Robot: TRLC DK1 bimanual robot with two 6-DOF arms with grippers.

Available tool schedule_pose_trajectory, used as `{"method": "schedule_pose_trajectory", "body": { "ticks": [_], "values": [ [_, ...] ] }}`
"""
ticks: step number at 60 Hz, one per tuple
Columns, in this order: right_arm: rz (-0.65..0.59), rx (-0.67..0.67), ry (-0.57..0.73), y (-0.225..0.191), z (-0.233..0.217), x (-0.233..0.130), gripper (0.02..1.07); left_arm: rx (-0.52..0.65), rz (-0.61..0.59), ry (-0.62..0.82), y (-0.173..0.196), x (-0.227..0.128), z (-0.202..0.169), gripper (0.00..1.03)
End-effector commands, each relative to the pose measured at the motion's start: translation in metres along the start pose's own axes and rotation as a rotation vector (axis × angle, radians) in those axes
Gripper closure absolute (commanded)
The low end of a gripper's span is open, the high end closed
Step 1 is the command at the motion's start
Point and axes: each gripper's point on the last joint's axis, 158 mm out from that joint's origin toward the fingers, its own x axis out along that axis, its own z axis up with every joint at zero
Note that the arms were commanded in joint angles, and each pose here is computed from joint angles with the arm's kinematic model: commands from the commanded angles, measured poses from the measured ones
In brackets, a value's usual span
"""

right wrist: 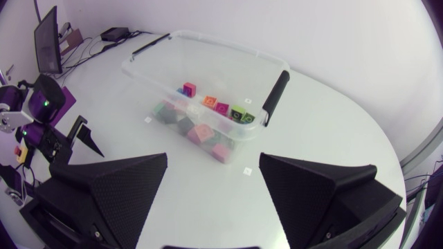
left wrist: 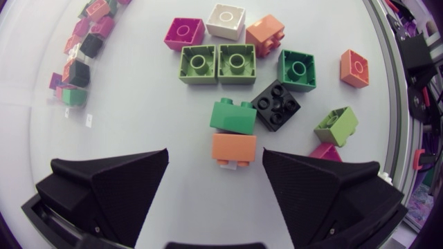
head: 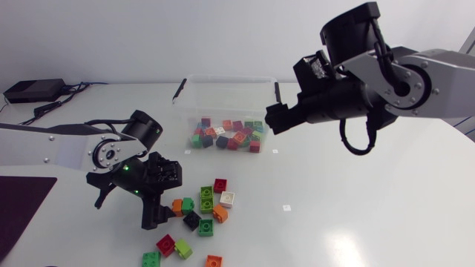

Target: Place the duplo bricks in the container

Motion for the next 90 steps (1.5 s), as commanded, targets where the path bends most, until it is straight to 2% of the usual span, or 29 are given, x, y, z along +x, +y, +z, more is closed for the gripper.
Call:
{"method": "schedule_pose_trajectory", "body": {
  "ticks": [1, 7, 16, 22, 27, 29, 32, 36, 46, 61, 90],
  "values": [
    [0.020, -0.025, 0.013, 0.008, -0.017, 0.000, 0.11, 0.040, -0.016, -0.015, 0.001, 0.000, 0.010, 0.11],
    [0.053, -0.068, 0.030, 0.024, -0.037, 0.001, 0.11, 0.045, -0.027, -0.022, -0.002, 0.002, 0.012, 0.12],
    [0.090, -0.109, 0.070, 0.040, -0.063, 0.004, 0.11, 0.045, -0.052, -0.023, -0.008, 0.007, 0.014, 0.24],
    [0.114, -0.139, 0.094, 0.051, -0.080, 0.006, 0.11, 0.041, -0.070, -0.015, -0.011, 0.012, 0.012, 0.43],
    [0.134, -0.166, 0.099, 0.061, -0.087, 0.006, 0.11, 0.037, -0.076, -0.013, -0.013, 0.013, 0.011, 0.50],
    [0.145, -0.183, 0.108, 0.066, -0.092, 0.006, 0.11, 0.037, -0.083, -0.012, -0.015, 0.012, 0.012, 0.61],
    [0.159, -0.204, 0.112, 0.074, -0.095, 0.006, 0.11, 0.035, -0.085, -0.012, -0.016, 0.012, 0.012, 0.70],
    [0.173, -0.223, 0.122, 0.080, -0.100, 0.006, 0.11, 0.031, -0.087, -0.008, -0.017, 0.010, 0.010, 0.78],
    [0.196, -0.258, 0.162, 0.093, -0.113, 0.014, 0.11, 0.013, -0.093, -0.001, -0.020, 0.000, 0.004, 0.79],
    [0.227, -0.338, 0.249, 0.108, -0.140, 0.037, 0.11, -0.042, -0.013, -0.042, -0.007, -0.034, -0.004, 0.79],
    [0.297, -0.481, 0.310, 0.116, -0.147, 0.082, 0.11, -0.225, 0.150, -0.263, 0.031, -0.104, 0.034, 0.79]
  ]
}}
